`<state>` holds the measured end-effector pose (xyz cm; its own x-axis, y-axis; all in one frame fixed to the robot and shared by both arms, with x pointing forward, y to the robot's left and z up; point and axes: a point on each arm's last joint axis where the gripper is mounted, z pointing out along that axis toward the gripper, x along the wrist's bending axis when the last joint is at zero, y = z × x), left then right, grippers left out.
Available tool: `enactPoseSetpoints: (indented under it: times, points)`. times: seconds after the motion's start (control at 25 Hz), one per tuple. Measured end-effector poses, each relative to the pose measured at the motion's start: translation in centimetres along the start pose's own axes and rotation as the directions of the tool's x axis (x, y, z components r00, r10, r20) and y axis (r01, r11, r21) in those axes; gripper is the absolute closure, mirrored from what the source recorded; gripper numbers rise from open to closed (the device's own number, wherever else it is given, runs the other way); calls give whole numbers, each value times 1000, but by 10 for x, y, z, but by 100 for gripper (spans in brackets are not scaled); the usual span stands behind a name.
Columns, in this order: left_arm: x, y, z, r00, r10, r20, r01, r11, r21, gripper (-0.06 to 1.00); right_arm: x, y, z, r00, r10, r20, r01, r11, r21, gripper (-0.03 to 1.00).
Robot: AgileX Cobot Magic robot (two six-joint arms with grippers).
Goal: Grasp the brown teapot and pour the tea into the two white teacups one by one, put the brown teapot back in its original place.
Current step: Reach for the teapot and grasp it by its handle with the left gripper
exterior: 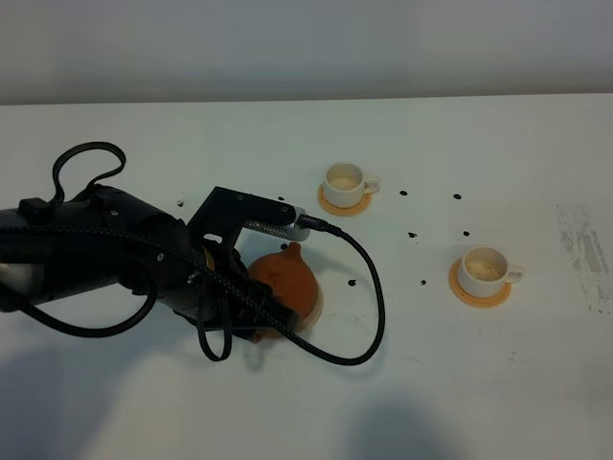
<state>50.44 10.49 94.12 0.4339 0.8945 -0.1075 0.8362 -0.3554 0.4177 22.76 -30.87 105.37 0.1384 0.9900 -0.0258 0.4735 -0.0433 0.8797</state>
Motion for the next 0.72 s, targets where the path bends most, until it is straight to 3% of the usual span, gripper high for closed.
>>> enactPoseSetpoints:
  times: [0.72]
  points:
    - [-1,5,19,1000,-10,-1,10,1000,-1,49,0,0,0,1000,0,0,0,1000,0,47]
